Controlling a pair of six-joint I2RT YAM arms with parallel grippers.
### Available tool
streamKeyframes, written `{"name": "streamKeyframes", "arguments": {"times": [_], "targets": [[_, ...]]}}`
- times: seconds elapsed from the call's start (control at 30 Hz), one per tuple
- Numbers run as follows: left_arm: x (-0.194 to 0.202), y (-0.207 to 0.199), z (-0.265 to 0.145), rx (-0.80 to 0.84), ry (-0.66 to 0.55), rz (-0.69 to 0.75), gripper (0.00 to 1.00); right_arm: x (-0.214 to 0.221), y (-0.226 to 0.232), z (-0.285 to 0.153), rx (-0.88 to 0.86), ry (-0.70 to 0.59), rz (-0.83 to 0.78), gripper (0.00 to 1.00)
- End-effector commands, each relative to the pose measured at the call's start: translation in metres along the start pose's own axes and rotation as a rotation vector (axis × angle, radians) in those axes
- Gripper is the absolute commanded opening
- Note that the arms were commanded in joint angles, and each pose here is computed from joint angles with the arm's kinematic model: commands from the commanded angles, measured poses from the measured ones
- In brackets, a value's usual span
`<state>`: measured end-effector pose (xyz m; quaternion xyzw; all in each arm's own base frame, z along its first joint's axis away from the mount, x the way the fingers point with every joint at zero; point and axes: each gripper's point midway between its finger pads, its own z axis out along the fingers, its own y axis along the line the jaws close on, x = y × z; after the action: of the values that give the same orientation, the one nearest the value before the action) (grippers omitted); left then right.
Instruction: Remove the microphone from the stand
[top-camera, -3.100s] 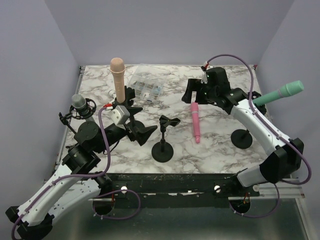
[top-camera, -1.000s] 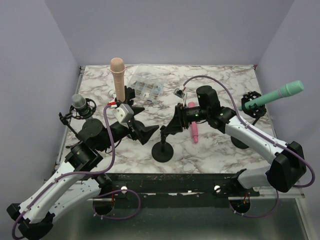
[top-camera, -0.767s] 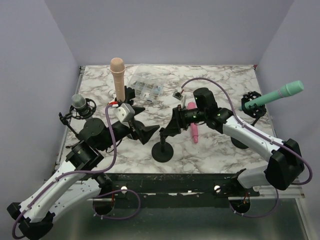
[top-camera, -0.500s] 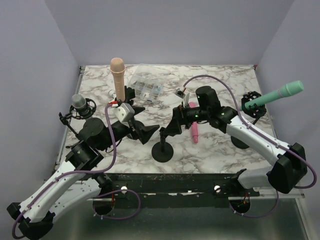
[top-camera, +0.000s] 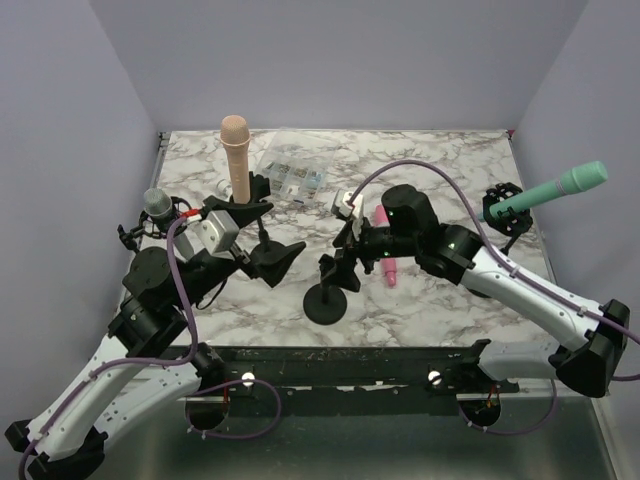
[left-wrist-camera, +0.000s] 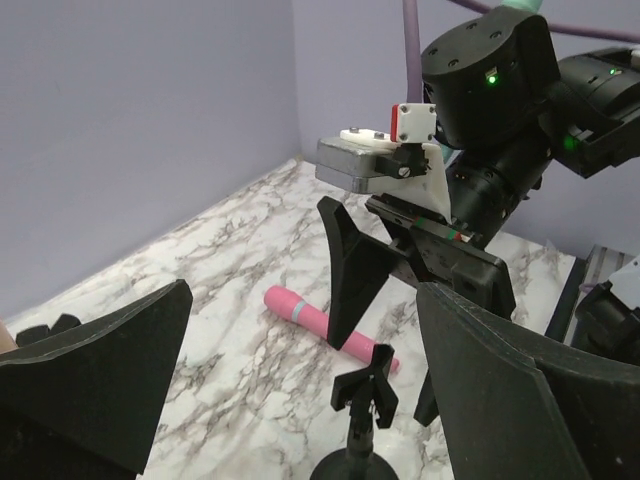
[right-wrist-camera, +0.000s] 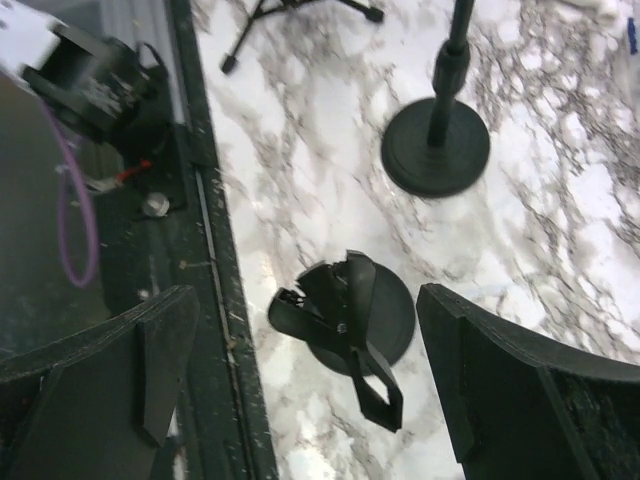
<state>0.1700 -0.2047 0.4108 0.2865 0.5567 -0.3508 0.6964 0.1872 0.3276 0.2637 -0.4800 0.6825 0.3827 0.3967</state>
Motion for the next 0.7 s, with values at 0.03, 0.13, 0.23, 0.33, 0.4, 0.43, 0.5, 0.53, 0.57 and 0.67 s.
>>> {"name": "streamKeyframes", "arguments": {"times": [0.03,0.13,0.23,0.33,0.4,0.43,0.5,0.53,0.57,0.67], "targets": [[0.024,0.004,-0.009,-0.021,0.038,0.031,0.99,0.025,-0.019,0.013,0.112,0.149,-0.150,0.99],[0.024,0.004,-0.012,-0.021,0.037,0.049,0.99,0.039,-0.012,0.027,0.093,0.213,-0.164,0.96],[0.023,0.004,-0.014,-0.022,0.034,0.063,0.99,0.053,-0.015,0.040,0.144,0.269,-0.190,0.96],[0.026,0.005,-0.013,-0.026,0.044,0.061,0.99,0.058,-0.026,0.046,0.231,0.288,-0.205,0.94],[0.025,0.002,-0.013,-0.010,0.050,0.058,0.99,0.057,-0.033,0.048,0.280,0.273,-0.202,0.91],[0.025,0.002,-0.013,-0.005,0.049,0.055,0.99,0.057,-0.033,0.049,0.284,0.270,-0.201,0.87],[0.026,0.001,-0.013,-0.004,0.044,0.053,0.99,0.053,-0.042,0.046,0.343,0.265,-0.186,0.76],[0.027,0.002,-0.013,-0.008,0.045,0.053,0.99,0.052,-0.043,0.045,0.354,0.267,-0.181,0.71],[0.027,0.003,-0.013,-0.012,0.050,0.054,0.99,0.051,-0.043,0.044,0.357,0.266,-0.179,0.66],[0.024,0.002,-0.013,-0.008,0.053,0.055,0.99,0.052,-0.044,0.041,0.368,0.264,-0.176,0.51]]}}
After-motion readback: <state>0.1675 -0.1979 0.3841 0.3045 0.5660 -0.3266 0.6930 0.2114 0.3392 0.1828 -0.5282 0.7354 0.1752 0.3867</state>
